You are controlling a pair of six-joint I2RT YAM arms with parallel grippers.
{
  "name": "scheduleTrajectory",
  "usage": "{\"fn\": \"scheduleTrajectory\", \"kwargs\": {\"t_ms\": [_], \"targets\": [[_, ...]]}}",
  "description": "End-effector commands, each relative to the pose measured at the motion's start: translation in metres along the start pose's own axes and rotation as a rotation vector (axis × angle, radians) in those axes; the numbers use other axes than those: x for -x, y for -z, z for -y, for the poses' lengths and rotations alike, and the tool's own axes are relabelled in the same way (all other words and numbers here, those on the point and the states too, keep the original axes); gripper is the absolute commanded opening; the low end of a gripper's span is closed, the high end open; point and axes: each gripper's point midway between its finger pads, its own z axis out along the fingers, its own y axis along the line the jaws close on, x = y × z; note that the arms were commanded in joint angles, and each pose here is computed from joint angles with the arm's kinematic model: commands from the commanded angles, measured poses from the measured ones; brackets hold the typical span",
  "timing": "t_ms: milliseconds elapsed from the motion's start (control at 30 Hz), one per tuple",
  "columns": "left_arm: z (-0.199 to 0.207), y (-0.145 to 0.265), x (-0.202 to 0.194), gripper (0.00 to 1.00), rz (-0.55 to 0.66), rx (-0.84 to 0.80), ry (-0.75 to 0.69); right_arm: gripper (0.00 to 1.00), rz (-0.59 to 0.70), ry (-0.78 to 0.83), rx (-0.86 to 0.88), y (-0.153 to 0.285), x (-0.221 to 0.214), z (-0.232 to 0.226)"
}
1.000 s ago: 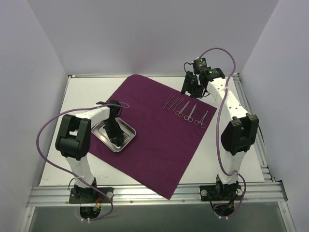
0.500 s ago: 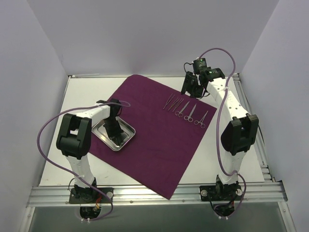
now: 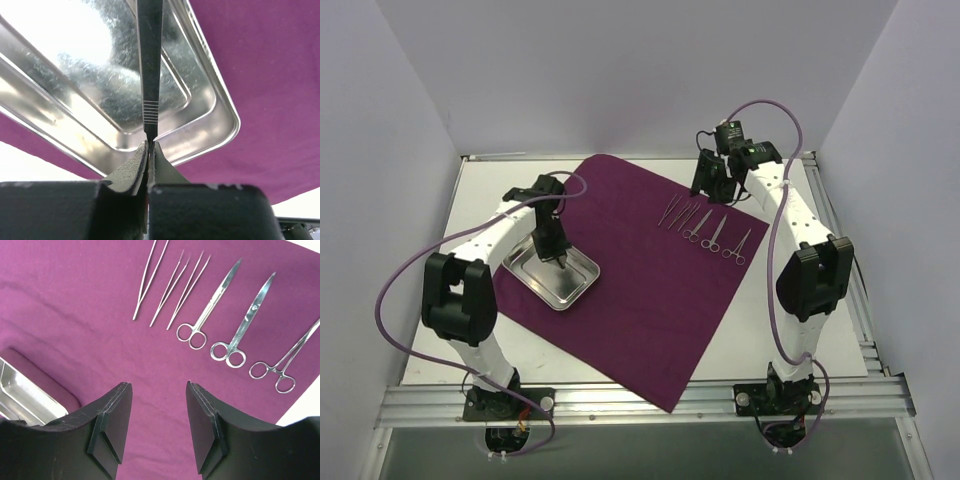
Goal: Open and lay out the surgical kit
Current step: Pick up the medical item from the container, then place the medical item in the surgical kit.
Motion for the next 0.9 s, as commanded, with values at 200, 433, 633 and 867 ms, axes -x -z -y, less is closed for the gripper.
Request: {"fn": "scheduleTrajectory", "kwargs": {"t_ms": [200,433,633,867], "targets": [[0.006,0.040,0.003,0.02,0.041,-0.091,-0.067,0.47,-0.032,0.047,0.159,0.004,-0.004,-0.034],[0.068,0.098,0.005,0.02,0.130,-0.517,-0.194,0.49,-0.107,0.098,0.666,0.025,-0.023,-0.128],[0.101,0.157,0.007,0.02,0.220,-0.771,-0.287,0.52,-0.128,0.158,0.950,0.059,-0.043,-0.174],[0.126,0.199,-0.009,0.02,0.194,-1.021,-0.325,0.54,-0.123,0.185,1.171,0.103,-0.047,-0.201]]}}
